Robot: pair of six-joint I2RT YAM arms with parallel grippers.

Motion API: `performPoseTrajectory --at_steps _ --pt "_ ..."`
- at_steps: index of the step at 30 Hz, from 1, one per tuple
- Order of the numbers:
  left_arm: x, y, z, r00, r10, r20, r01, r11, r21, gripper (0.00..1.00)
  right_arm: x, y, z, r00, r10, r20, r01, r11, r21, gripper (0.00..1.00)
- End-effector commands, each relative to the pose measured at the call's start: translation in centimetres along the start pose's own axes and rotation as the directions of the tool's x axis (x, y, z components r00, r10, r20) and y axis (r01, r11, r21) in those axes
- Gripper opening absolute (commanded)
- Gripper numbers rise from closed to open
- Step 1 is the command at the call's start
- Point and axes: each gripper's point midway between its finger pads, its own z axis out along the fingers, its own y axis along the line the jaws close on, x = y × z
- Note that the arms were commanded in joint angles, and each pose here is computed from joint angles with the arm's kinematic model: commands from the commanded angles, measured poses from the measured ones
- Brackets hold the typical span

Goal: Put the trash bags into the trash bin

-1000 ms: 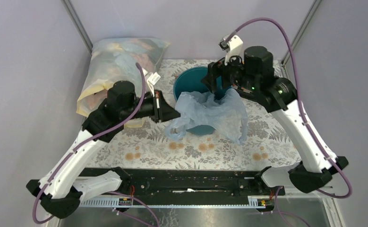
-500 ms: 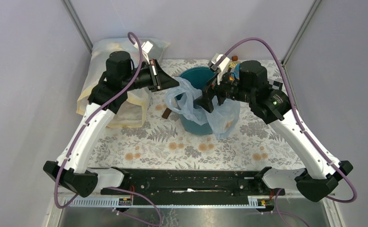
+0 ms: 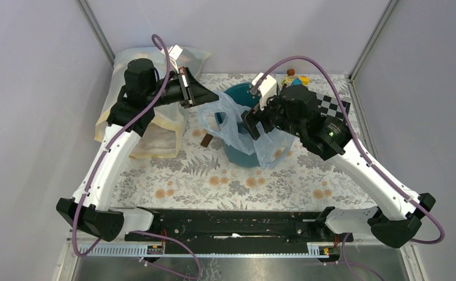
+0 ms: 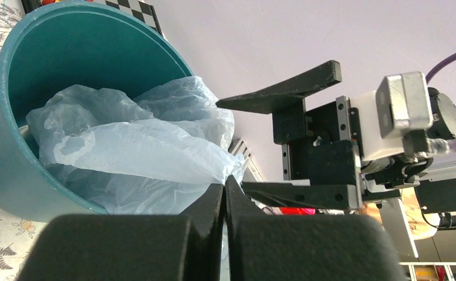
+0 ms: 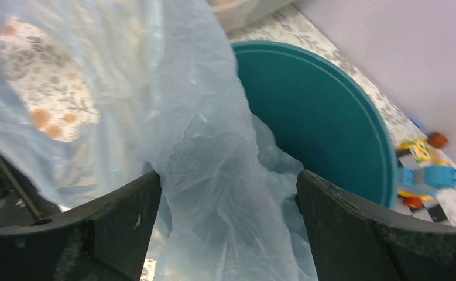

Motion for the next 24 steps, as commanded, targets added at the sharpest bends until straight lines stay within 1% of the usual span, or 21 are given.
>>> performPoseTrajectory --at_steps 1,4,6,9,13,18,23,24 --pt "-1.1 -1.8 -0.8 0.998 0.061 0.031 -0.062 0.996 0.058 0.0 0.2 -2.9 -0.2 1.0 -0.003 -0.012 0.005 0.984 0.18 0.9" --pt "-1.0 -1.4 -1.0 0.997 0.066 0.029 -0.067 0.997 0.044 0.0 0.2 -4.6 -0.9 1.0 0.022 -0.012 -0.017 0.959 0.283 0.85" --pt "-1.0 -0.9 -1.1 0.997 0.066 0.03 -0.067 0.998 0.023 0.0 0.2 -6.0 -1.6 0.999 0.035 -0.01 -0.029 0.931 0.365 0.83" --pt "-0.9 -0.2 -1.4 0.997 0.076 0.033 -0.075 0.997 -0.012 0.0 -0.2 -7.6 -3.0 0.998 0.054 0.009 -0.052 0.886 0.461 0.83" --pt "-0.8 0.4 -1.5 0.996 0.078 0.031 -0.077 0.996 -0.037 0.0 -0.6 -9.1 -5.1 0.995 0.085 0.046 -0.096 0.83 0.55 0.87" --pt "-0.9 0.9 -1.8 0.995 0.089 0.039 -0.086 0.994 -0.065 0.0 0.7 -10.7 -7.9 0.989 0.146 0.019 -0.121 0.737 0.665 0.98" --pt "-0.6 1.3 -2.1 0.995 0.095 0.038 -0.092 0.992 -0.089 0.0 2.3 -11.9 -11.1 0.975 0.223 0.017 -0.156 0.621 0.768 1.0" --pt "-0.5 1.4 -2.1 0.995 0.095 0.037 -0.091 0.991 -0.095 0.0 2.5 -11.8 -11.5 0.972 0.236 0.022 -0.166 0.614 0.772 1.0"
